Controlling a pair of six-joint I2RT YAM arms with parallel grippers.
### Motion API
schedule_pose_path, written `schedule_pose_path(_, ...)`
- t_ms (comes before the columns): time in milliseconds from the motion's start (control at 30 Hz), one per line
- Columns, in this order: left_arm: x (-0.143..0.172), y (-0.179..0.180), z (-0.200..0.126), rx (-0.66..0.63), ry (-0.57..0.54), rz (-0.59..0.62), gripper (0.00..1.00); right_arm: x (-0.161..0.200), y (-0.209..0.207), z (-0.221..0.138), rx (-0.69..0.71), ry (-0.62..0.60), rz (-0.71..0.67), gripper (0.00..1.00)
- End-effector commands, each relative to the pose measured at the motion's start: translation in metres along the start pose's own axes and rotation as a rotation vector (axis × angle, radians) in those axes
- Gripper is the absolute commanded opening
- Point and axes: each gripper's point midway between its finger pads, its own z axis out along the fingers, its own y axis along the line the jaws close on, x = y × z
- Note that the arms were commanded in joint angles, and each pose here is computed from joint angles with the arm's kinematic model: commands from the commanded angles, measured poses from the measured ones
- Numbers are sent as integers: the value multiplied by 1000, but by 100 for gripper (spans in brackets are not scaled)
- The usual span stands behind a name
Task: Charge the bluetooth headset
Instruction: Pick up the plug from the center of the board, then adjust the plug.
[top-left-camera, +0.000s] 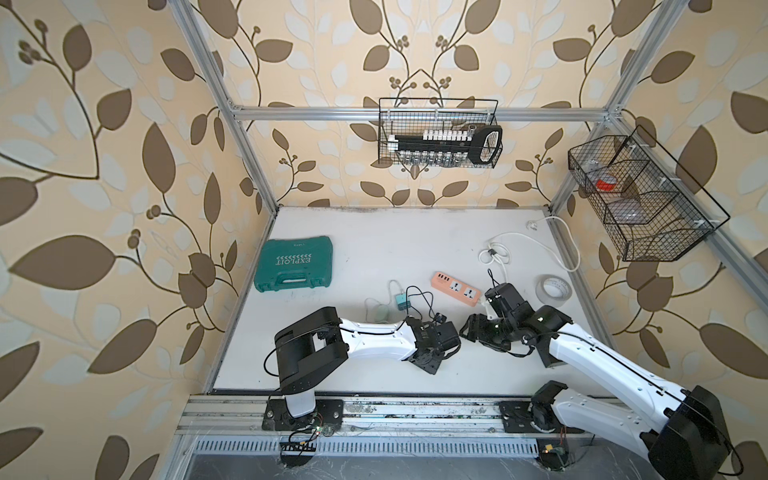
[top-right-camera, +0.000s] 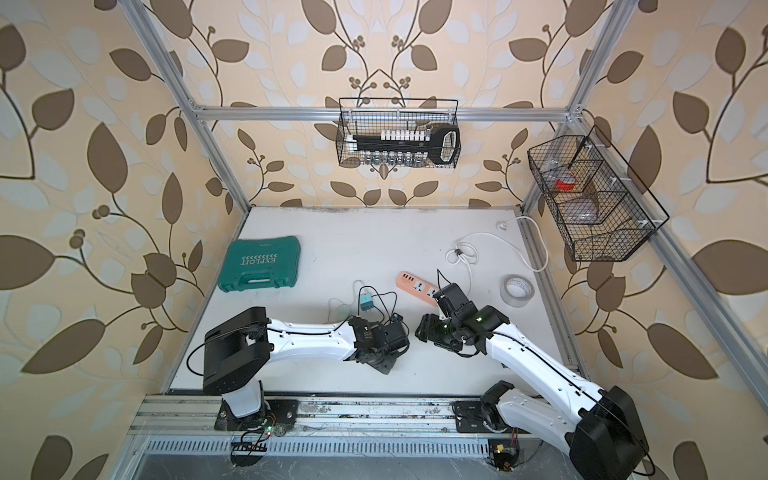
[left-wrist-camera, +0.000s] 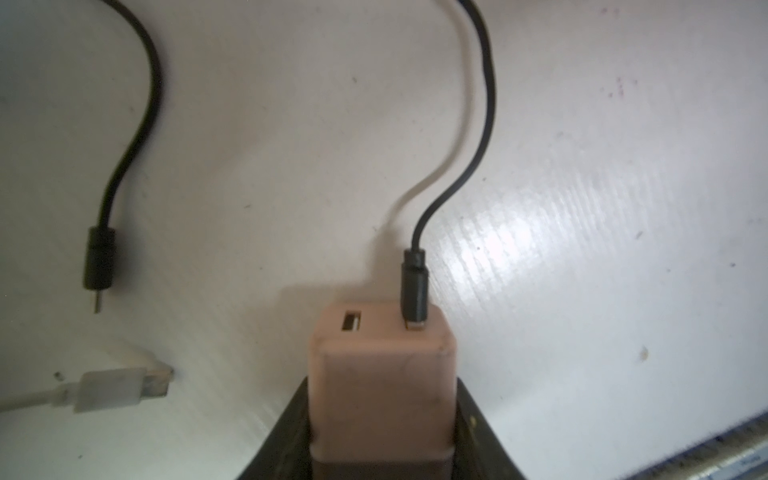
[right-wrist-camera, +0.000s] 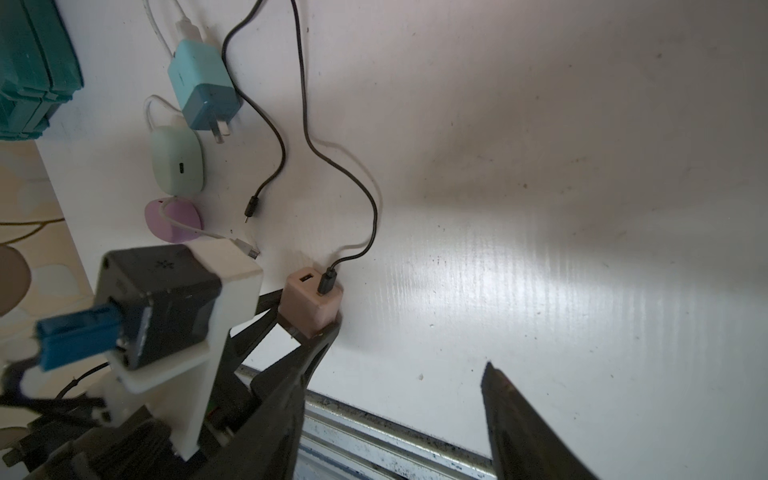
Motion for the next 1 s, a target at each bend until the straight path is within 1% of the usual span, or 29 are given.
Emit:
schedule_pose_path(0,-18,2,-35,12,-125,15,29,-5,12,-13,-50,-28,-33,69)
schedule_pose_path(200,-29,19,-79,15,-277,24,29,-8,41,-33,-175,-45,-104,69)
schedule_pose_path(233,-32,22,-93,31,-322,26,29,-8,46,-36,-196,-47,-120,69)
schedule_pose_path(300,-34,27,-108,42,-375,35,29,-9,54,-42,-240,-60,-151,69)
schedule_pose_path(400,-36,33,-130,58,-447,45,29,-8,72,-51,-334,-64,-193,69)
schedule_pose_path(467,-37,36,-141,67,-482,56,29,-5,90,-60,-425,-50,-226,68)
schedule_pose_path(567,-37,39,-150,68,-502,56,29,0,110,-70,-497,-35,-282,65)
schedule_pose_path(667,-38,40,-153,61,-514,53,29,4,124,-73,-513,-20,-335,63)
schedule_pose_path(967,-39,28,-160,59,-544,92,30,11,147,-60,-548,56,-348,62)
